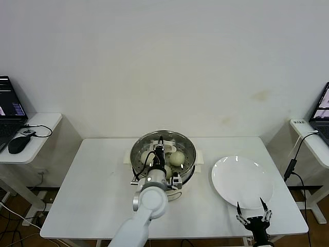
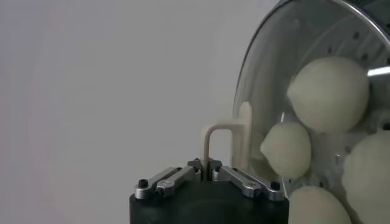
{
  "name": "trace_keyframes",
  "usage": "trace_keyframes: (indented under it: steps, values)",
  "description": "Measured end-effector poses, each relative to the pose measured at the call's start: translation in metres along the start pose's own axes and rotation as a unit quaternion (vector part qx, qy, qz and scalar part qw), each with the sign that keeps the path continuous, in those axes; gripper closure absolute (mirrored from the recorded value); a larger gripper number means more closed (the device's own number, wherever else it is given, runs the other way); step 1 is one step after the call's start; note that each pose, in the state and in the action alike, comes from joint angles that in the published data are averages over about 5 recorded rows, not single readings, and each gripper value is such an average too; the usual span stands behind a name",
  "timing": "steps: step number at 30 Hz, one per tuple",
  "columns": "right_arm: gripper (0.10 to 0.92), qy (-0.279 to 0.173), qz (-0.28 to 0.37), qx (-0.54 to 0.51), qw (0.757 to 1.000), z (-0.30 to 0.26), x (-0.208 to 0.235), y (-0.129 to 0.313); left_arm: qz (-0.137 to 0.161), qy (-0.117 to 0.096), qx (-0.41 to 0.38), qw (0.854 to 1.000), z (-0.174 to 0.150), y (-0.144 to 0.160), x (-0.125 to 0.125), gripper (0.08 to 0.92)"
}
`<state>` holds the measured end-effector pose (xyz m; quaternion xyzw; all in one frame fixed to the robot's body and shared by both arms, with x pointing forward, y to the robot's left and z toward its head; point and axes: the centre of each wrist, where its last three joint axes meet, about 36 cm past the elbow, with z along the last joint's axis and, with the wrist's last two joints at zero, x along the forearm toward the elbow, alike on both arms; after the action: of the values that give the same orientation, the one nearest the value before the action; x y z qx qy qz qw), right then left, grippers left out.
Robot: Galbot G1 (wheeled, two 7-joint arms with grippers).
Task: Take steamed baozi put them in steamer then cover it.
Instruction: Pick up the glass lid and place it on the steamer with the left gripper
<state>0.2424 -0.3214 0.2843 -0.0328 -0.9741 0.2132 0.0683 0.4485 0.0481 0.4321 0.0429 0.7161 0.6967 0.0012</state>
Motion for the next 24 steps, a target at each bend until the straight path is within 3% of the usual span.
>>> trace_keyframes:
  steps: [13, 17, 24]
  values:
    - [0.2, 0.0, -0.004, 0.001, 1.0, 0.0, 0.0, 0.001, -0.001, -0.003, -0.001, 1.0, -0.009, -0.003, 0.0, 0.858]
    - [0.199, 0.001, -0.005, 0.001, 1.0, 0.001, -0.001, 0.001, -0.002, -0.007, 0.002, 1.0, -0.011, -0.002, 0.003, 0.776]
    - [0.2, 0.002, -0.008, 0.0, 1.0, 0.002, -0.001, 0.003, -0.002, -0.013, 0.009, 1.0, -0.009, 0.0, 0.013, 0.56]
